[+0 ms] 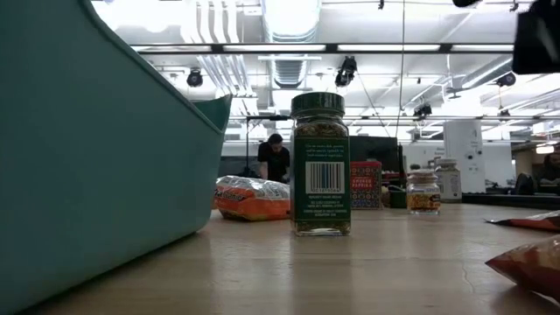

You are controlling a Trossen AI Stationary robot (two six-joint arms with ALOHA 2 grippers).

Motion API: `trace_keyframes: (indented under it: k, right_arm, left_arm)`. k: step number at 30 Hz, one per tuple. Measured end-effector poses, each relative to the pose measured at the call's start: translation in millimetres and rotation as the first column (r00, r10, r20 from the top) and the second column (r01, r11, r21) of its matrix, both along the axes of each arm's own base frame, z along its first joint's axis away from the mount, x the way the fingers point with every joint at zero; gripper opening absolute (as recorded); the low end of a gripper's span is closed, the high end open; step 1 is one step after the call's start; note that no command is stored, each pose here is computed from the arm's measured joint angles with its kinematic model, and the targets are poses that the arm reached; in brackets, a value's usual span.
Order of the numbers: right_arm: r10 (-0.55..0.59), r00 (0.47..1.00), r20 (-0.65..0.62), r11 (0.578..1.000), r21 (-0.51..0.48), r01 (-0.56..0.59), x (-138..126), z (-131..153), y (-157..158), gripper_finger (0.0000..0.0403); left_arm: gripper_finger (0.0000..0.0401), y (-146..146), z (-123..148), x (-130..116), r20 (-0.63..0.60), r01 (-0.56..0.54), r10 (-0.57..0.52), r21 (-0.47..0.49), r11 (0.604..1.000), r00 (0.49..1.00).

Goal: Pick & Place Food Item
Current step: Put the red noodle pack into the green bin

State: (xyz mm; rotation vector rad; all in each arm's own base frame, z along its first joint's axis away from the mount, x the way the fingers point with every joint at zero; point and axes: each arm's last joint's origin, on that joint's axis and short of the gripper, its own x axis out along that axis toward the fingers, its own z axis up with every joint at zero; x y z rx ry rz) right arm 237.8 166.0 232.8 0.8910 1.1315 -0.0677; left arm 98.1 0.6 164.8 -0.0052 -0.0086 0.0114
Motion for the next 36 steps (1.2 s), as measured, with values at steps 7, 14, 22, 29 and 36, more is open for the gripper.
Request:
trace_keyframes:
  k: [7, 14, 22, 29, 36]
  right_arm:
    - [0.008, 0.978, -0.21, 0.993, 0.121, 0.018, 10, -28, 15, 0.0206]
    - [0.033, 0.966, -0.257, 0.989, 0.148, 0.005, 12, -37, 20, 0.0206]
    - [0.021, 0.959, -0.283, 0.994, 0.107, 0.009, 15, -54, 22, 0.0206]
    - [0.052, 0.958, -0.281, 0.991, 0.132, -0.015, 20, -63, 27, 0.0206]
    - [0.072, 0.945, -0.32, 0.989, 0.143, -0.027, 24, -80, 31, 0.0206]
  left_arm:
    - [0.0, 0, 0, 0, 0.0, 0.0, 0.0, 0.0, 1.0, 1.0]
    - [0.0, 0, 0, 0, -0.001, 0.0, 0.0, 0.0, 1.0, 1.0]
    - [0.0, 0, 0, 0, -0.002, 0.0, 0.0, 0.0, 1.0, 1.0]
    - [0.0, 0, 0, 0, -0.006, 0.0, 0.0, 0.0, 1.0, 1.0]
    - [0.0, 0, -1, 1, -0.011, 0.0, 0.0, 0.0, 1.0, 1.0]
